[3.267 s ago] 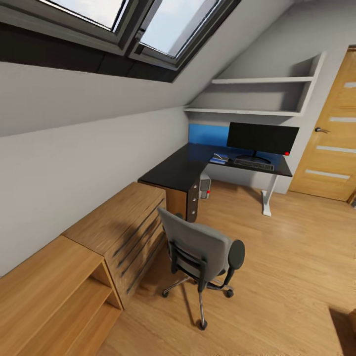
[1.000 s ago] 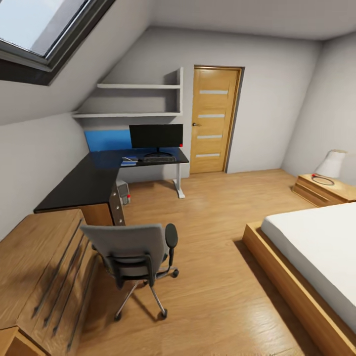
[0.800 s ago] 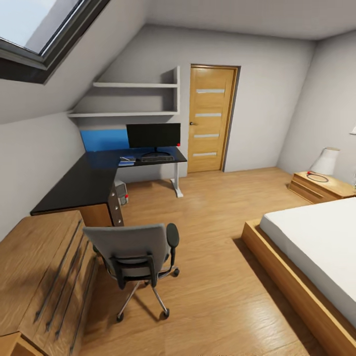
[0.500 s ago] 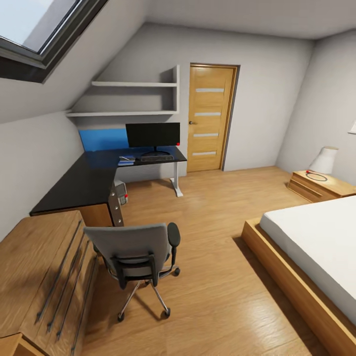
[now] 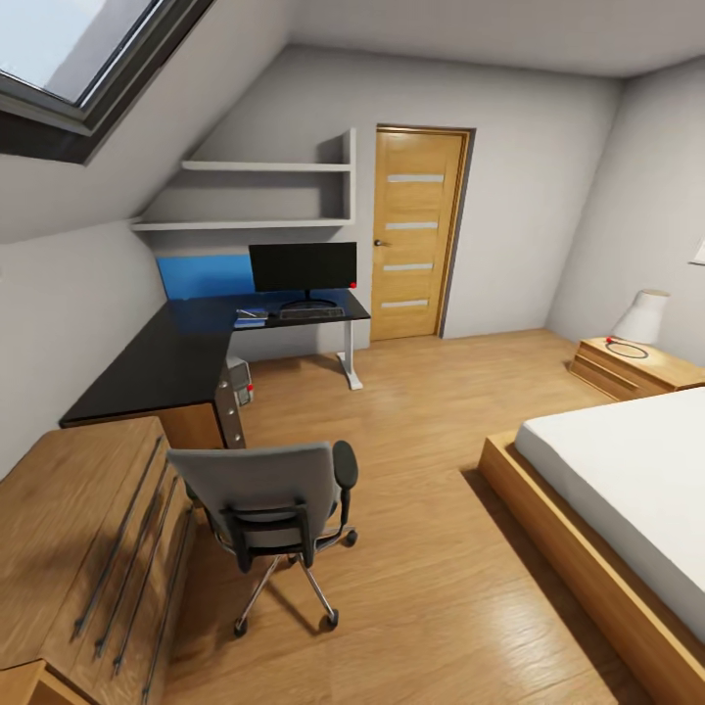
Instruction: In the bedroom, organize the workspace by keeping the computer under the desk, ensuring the monitor is on the desk, placing the keyboard on the desk next to the monitor, placing the mouse on the desk next to the keyboard, moving the folder from the swivel chair onto the desk next to the mouse, stacking the notebook on top of the folder with the pen on top of the notebook, and positioning the swivel chair next to the desk.
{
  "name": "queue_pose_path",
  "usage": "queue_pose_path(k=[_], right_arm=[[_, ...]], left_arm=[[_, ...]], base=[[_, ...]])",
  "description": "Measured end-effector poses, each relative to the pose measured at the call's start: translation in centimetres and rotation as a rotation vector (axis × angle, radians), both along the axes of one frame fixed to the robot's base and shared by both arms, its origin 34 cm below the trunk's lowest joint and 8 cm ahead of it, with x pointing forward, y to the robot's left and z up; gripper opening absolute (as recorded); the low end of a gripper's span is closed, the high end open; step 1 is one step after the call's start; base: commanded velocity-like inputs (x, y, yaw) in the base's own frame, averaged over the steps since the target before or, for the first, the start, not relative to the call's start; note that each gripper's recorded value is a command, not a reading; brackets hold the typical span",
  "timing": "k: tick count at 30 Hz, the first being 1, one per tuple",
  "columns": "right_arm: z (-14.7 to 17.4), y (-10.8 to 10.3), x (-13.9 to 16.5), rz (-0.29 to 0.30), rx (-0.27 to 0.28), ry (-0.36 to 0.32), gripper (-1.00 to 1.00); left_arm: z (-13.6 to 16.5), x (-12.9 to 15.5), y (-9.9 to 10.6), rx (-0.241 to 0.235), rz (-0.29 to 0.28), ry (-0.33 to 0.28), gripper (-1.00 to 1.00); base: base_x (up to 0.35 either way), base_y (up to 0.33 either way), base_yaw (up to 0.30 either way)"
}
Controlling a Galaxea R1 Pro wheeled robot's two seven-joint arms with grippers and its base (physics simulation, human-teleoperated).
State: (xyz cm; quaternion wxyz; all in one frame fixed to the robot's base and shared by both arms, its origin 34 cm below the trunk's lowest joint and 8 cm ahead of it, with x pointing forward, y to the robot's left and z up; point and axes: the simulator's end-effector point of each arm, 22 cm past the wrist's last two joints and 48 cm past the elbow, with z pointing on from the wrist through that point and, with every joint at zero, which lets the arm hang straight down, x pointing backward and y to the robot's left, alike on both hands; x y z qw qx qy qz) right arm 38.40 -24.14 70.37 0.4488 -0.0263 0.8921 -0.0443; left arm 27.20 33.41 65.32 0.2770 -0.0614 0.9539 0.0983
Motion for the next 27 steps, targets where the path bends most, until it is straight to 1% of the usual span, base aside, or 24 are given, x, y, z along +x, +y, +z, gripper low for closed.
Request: queue_pose_path(k=[6, 9, 27], right_arm=[[-0.01, 0.01, -0.02, 0.001, 0.0, 0.001, 1.0], [0.01, 0.01, 0.0, 0.001, 0.0, 0.0, 1.0], [0.06, -0.56, 0.02, 0.002, -0.008, -0.004, 1.0]], left_arm=[[0.02, 0.03, 0.0, 0.0, 0.0, -0.002, 1.0], [0.02, 0.03, -0.02, 0.0, 0.0, -0.002, 1.0], [0.09, 0.17, 0.04, 0.002, 0.008, -0.007, 1.0]], base=[[0.0, 0.222, 0.0], [0.0, 0.098, 0.0], [0.0, 0.015, 0.0]])
